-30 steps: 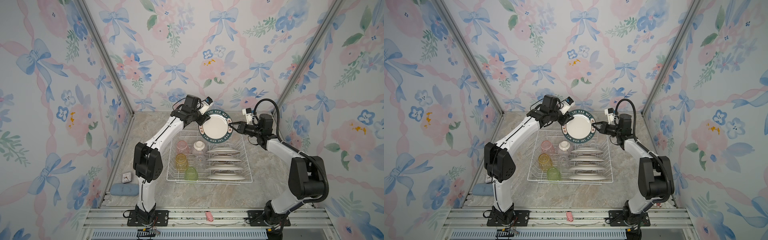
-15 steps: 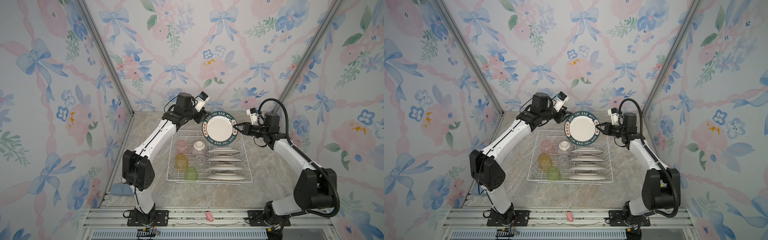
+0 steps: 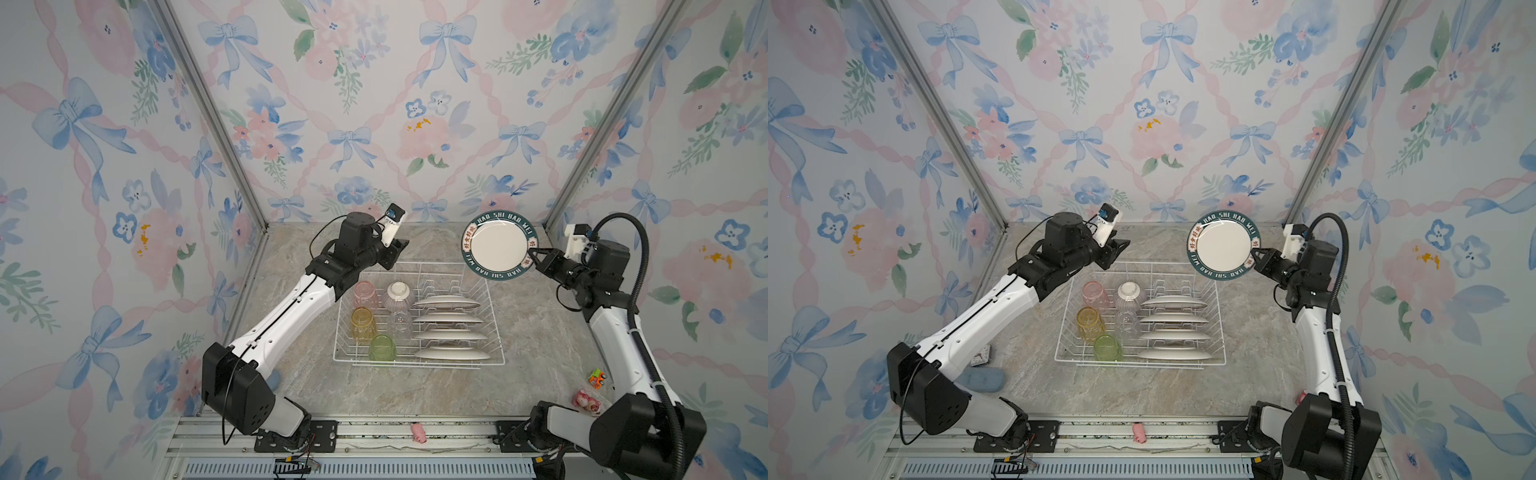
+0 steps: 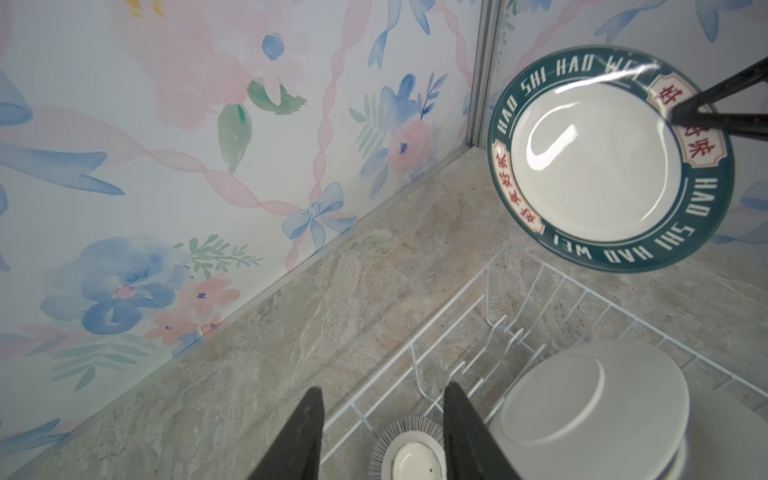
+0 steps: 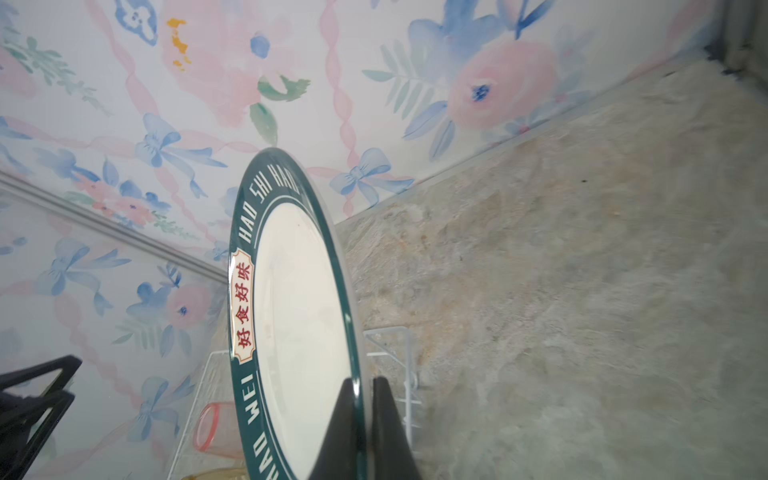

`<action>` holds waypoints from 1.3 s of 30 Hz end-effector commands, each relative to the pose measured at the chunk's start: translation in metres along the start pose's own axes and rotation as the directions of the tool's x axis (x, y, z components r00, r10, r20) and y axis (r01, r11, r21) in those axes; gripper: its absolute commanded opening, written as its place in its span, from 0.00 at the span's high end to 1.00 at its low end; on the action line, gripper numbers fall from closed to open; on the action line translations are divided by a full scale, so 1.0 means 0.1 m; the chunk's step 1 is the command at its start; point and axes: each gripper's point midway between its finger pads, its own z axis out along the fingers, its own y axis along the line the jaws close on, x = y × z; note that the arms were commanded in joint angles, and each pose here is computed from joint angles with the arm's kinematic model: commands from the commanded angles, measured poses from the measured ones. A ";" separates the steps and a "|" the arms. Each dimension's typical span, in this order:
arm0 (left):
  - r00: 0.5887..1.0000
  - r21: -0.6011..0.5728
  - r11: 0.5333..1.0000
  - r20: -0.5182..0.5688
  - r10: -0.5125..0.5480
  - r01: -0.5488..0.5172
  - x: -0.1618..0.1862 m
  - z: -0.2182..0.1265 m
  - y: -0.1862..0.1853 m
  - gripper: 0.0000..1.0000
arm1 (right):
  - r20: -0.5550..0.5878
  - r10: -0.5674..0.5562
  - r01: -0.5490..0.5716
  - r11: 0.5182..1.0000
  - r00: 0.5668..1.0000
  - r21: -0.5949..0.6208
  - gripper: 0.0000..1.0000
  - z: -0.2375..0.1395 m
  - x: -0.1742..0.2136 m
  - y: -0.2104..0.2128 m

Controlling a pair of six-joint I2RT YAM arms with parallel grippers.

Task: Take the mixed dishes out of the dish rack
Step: 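Lower the green-rimmed plate onto the table beside the rack with the right gripper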

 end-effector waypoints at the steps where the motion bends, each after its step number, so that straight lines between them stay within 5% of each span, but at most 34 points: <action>1: 1.000 -0.031 0.999 -0.021 -0.018 0.018 0.19 -0.08 -0.12 0.56 | 0.101 0.077 -0.090 0.986 0.992 0.137 1.00 -0.27 -0.10 -0.43; 6: 0.998 -0.020 0.998 -0.030 -0.061 0.060 0.37 -0.18 -0.22 0.55 | 0.156 0.133 -0.177 0.932 0.979 0.315 1.00 -0.53 -0.04 -1.06; 14: 0.996 0.017 0.997 -0.051 -0.079 0.080 0.45 -0.14 -0.30 0.54 | 0.102 0.261 -0.280 0.887 0.960 0.366 1.00 -0.22 0.41 -1.63; 39: 0.993 0.057 0.998 -0.120 -0.017 0.024 0.47 0.15 -0.57 0.52 | -0.029 0.395 -0.363 0.868 0.918 0.339 1.00 0.47 1.01 -1.98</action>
